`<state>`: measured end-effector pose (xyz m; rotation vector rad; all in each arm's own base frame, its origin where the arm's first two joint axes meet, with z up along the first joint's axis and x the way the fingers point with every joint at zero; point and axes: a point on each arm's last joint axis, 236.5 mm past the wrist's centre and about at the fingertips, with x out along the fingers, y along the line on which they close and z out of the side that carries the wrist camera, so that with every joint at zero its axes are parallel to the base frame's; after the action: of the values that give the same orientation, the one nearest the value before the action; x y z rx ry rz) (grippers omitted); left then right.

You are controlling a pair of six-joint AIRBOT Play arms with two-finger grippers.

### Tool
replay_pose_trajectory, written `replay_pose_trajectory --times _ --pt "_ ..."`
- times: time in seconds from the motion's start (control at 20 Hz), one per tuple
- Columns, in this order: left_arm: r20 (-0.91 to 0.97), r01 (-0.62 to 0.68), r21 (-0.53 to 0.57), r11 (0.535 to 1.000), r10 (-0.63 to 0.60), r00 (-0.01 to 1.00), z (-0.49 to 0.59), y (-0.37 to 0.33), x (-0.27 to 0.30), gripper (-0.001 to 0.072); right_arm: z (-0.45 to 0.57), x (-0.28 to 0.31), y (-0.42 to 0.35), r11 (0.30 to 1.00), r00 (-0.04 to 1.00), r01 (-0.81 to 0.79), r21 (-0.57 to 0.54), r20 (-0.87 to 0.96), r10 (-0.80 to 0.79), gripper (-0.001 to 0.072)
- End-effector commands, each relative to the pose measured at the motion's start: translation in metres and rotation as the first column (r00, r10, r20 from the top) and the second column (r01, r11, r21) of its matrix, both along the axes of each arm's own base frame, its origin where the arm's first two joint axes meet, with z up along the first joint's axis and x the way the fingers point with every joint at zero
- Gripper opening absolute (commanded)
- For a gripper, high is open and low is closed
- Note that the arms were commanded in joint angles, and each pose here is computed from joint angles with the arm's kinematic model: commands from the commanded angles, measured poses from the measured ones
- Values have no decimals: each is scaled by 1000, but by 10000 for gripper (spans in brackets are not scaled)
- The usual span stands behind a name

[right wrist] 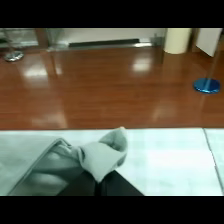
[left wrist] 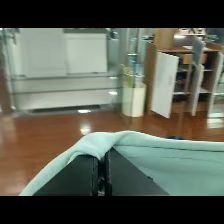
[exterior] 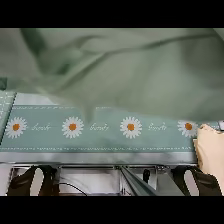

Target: Fold the shirts.

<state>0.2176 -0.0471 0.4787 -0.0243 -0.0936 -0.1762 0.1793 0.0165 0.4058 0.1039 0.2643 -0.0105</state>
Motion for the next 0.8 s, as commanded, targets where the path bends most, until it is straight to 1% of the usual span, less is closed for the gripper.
replay_pose_trajectory --times 0.0,0.1,0.2,0.3,0.5,0.65,0.75 --pt "-42 -101 90 991 105 994 -15 18 -20 25 -33 -43 -11 996 988 90 -19 -126 -92 27" --pt "-125 -18 92 996 30 992 -41 6 -10 25 -54 -47 -3 998 976 61 9 -212 -57 27" --pt "-251 51 81 995 -29 968 -83 -3 6 25 -84 -46 12 999 952 0 53 -306 16 27" --pt "-357 73 61 995 -47 933 -126 -4 25 25 -122 -44 24 993 915 -41 109 -395 81 27" --pt "-564 106 -12 994 -94 820 -211 -6 68 25 -202 -28 25 978 832 -17 208 -540 129 27" --pt "-673 174 -121 977 -210 709 -264 -32 101 25 -252 1 37 946 802 -27 324 -558 214 27" --pt "-716 208 -151 966 -252 651 -294 -52 128 25 -280 24 42 918 808 -19 396 -534 247 27"
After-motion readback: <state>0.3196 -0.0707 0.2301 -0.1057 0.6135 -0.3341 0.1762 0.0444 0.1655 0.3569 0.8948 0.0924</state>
